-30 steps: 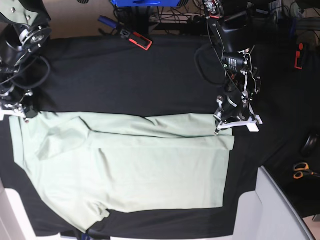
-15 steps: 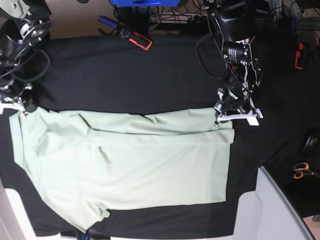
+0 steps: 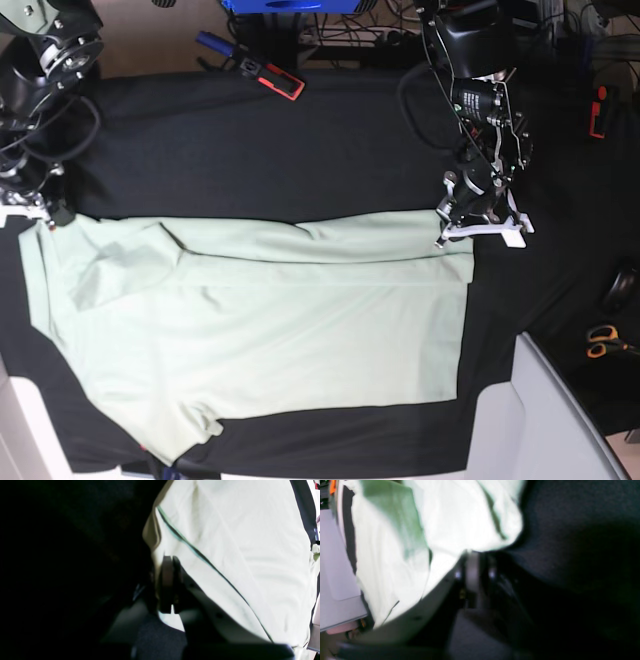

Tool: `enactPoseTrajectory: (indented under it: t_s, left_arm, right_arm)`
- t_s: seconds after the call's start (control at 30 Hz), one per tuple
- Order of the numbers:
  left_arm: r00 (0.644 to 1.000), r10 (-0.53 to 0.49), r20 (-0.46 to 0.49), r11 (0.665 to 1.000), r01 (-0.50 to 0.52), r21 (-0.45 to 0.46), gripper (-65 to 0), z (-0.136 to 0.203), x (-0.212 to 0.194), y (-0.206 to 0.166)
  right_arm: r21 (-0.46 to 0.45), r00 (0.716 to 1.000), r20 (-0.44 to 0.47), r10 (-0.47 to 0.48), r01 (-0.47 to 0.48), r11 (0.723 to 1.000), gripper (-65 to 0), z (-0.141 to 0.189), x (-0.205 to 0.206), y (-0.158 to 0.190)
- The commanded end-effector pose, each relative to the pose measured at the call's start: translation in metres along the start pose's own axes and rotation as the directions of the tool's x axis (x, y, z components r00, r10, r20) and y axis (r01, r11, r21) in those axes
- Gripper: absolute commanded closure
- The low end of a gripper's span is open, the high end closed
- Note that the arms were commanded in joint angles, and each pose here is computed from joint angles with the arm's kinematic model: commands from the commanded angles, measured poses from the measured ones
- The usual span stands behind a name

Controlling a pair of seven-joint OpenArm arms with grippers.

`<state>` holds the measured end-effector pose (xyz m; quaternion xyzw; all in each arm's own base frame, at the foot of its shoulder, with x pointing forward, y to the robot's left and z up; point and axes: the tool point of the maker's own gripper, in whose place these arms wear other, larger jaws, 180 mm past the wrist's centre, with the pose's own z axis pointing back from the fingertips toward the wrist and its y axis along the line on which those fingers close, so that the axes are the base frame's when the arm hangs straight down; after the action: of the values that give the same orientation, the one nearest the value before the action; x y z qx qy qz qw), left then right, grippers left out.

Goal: Fold the T-shirt properly
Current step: 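Drag the folded shirt toward the robot with both grippers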

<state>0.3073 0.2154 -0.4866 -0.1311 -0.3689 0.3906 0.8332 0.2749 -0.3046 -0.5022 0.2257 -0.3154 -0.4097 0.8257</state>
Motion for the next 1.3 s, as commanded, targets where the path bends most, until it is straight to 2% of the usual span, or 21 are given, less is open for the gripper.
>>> enactPoseTrajectory:
  t_s: [0.0,0.07,0.1,0.13,0.37,0.5,0.67,0.83,0.97,1.07,1.17,1.2,1.27]
  left_arm:
    - [0.999,-0.005,0.038,1.000,0.005,-0.019,0.0,-0.001,0.014,-0.009]
    - [0.999,-0.003,0.038,1.000,0.004,-0.019,0.0,-0.001,0.014,-0.009]
    - [0.999,-0.003,0.038,1.000,0.003,-0.018,0.0,-0.001,0.014,-0.009]
    - [0.999,-0.001,0.038,1.000,0.002,-0.019,0.0,-0.001,0.014,-0.009]
    - [0.999,-0.003,0.045,1.000,0.004,-0.023,0.0,0.000,0.017,-0.011]
    - [0.999,0.001,0.046,1.000,0.001,-0.027,0.0,0.000,0.017,-0.013]
    - [0.999,0.001,0.046,1.000,0.001,-0.027,0.0,0.000,0.017,-0.013]
    - [0.999,0.001,0.044,1.000,0.001,-0.027,0.0,0.000,0.017,-0.013]
    - [0.999,0.001,0.046,1.000,0.001,-0.026,0.0,0.000,0.018,-0.012]
    - [0.999,0.001,0.046,1.000,0.001,-0.026,0.0,0.000,0.018,-0.012]
    - [0.999,0.001,0.046,1.000,0.001,-0.026,0.0,0.000,0.018,-0.012]
    - [0.999,0.001,0.047,1.000,0.000,-0.027,0.0,0.000,0.018,-0.013]
    - [0.999,0.001,0.047,1.000,0.000,-0.027,0.0,0.000,0.018,-0.013]
  right_arm:
    - [-0.016,1.000,-0.006,0.016,-0.016,1.000,-19.6,0.003,0.008,-0.001]
    - [-0.020,1.000,-0.002,-0.005,0.005,1.000,-32.8,0.006,0.008,-0.005]
    - [-0.025,0.999,0.020,-0.036,0.036,0.999,-37.6,0.010,0.011,-0.012]
    - [-0.032,0.997,0.037,-0.066,0.067,0.997,-39.8,0.014,0.011,-0.020]
    - [-0.049,0.995,0.064,-0.080,0.083,0.995,-39.8,0.022,0.020,-0.030]
    - [-0.037,0.992,0.097,-0.079,0.083,0.996,-39.8,0.019,0.029,-0.024]
    - [0.001,0.991,0.078,-0.109,0.109,0.994,-39.5,0.004,0.026,-0.009]
    - [0.036,0.990,0.075,-0.116,0.114,0.993,-34.5,-0.004,0.031,0.007]
    - [0.045,0.996,0.059,-0.063,0.061,0.997,-32.1,-0.011,0.032,0.021]
    - [0.045,0.995,0.087,-0.049,0.046,0.998,-20.3,-0.013,0.036,0.023]
    - [0.044,0.994,0.094,-0.050,0.046,0.998,-2.2,-0.012,0.037,0.022]
    - [0.041,0.994,0.094,-0.051,0.047,0.998,0.0,-0.012,0.037,0.021]
    - [0.040,0.994,0.095,-0.055,0.051,0.998,-0.6,-0.012,0.037,0.020]
